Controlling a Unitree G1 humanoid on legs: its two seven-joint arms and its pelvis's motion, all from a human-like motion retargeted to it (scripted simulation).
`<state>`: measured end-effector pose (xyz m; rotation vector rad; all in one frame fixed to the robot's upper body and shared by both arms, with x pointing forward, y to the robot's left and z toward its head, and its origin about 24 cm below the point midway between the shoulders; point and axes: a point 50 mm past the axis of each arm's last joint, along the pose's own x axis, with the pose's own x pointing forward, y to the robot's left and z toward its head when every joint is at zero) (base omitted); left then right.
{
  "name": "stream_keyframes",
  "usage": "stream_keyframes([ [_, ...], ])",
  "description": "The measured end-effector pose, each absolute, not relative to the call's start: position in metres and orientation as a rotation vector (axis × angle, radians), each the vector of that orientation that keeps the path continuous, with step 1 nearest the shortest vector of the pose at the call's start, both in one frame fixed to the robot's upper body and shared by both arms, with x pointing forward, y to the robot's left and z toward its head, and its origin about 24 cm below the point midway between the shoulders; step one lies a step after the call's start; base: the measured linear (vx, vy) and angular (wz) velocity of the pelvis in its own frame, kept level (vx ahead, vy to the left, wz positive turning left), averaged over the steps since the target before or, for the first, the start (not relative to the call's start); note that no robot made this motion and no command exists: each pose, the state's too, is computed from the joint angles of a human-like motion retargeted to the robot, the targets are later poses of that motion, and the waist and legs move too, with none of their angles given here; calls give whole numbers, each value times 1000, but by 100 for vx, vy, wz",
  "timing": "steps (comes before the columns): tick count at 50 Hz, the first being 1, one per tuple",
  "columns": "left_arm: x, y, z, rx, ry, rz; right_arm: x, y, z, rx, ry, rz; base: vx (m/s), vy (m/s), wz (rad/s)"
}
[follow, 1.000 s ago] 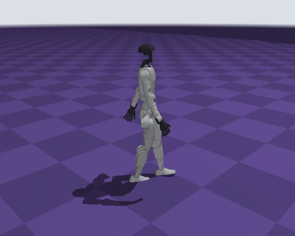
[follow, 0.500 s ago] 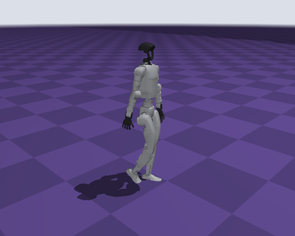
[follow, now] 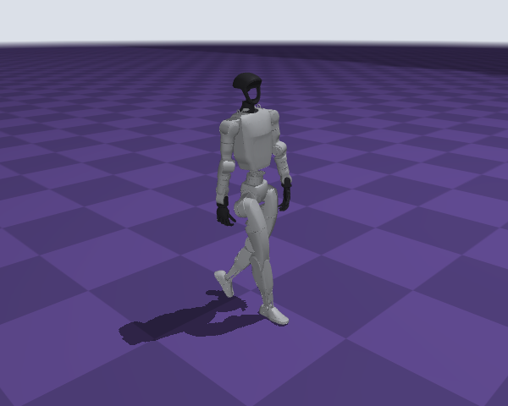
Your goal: Walk run
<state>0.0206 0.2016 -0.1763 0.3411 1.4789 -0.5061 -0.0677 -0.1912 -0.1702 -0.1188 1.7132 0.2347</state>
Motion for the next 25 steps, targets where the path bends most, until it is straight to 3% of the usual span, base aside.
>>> stream_keyframes([
  [5,-45,204,-174,368,1689,-466,-22,-200,-175,-174,1582,226,60,-38,-97],
  [16,-138,163,-155,-132,1943,-261,101,-222,-162,-392,1190,271,56,-26,-129],
  [25,-132,162,-158,-18,1917,-356,79,-225,-165,-325,1243,214,72,-22,-42],
])
